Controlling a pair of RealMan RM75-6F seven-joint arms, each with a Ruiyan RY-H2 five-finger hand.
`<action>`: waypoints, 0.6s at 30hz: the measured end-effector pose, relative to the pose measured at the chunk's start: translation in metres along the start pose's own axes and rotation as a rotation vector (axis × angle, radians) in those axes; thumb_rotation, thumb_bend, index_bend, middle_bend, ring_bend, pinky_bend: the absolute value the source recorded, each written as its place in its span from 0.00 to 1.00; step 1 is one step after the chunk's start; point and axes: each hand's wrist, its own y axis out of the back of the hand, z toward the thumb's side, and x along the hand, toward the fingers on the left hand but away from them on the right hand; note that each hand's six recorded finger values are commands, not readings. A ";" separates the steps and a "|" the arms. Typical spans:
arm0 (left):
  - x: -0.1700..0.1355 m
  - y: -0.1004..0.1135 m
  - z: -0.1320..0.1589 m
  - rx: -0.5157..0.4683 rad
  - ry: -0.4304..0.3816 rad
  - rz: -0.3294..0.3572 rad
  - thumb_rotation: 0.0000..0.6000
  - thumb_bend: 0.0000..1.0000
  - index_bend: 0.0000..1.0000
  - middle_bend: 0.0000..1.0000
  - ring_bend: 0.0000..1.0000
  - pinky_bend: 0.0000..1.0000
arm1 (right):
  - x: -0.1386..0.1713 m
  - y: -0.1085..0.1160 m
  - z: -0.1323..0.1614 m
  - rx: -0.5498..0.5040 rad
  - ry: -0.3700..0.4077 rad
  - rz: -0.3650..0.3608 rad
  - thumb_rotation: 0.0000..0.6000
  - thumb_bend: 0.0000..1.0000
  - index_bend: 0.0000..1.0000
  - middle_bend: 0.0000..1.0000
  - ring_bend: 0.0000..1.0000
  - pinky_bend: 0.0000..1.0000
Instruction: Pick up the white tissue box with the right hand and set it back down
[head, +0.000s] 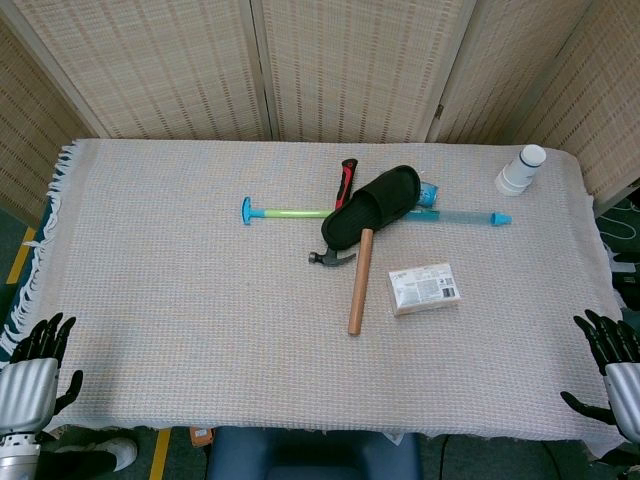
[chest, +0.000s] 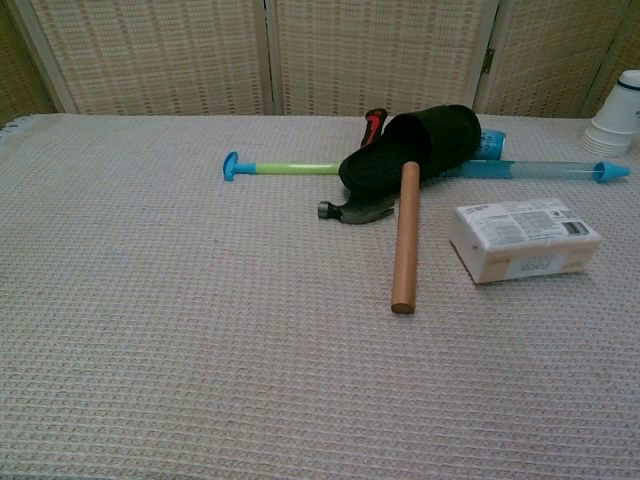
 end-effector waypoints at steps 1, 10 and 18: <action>0.000 0.000 0.000 0.000 0.000 0.000 1.00 0.40 0.07 0.00 0.00 0.17 | 0.000 0.000 0.000 0.000 -0.001 0.002 1.00 0.07 0.00 0.00 0.00 0.00; -0.002 0.001 0.003 -0.012 -0.008 0.000 1.00 0.40 0.07 0.00 0.00 0.17 | -0.008 -0.008 0.000 0.018 -0.010 0.036 1.00 0.07 0.00 0.00 0.00 0.00; -0.005 0.002 0.005 -0.022 -0.027 -0.009 1.00 0.40 0.07 0.00 0.00 0.17 | -0.059 -0.023 0.044 0.094 0.106 0.125 1.00 0.07 0.00 0.00 0.00 0.00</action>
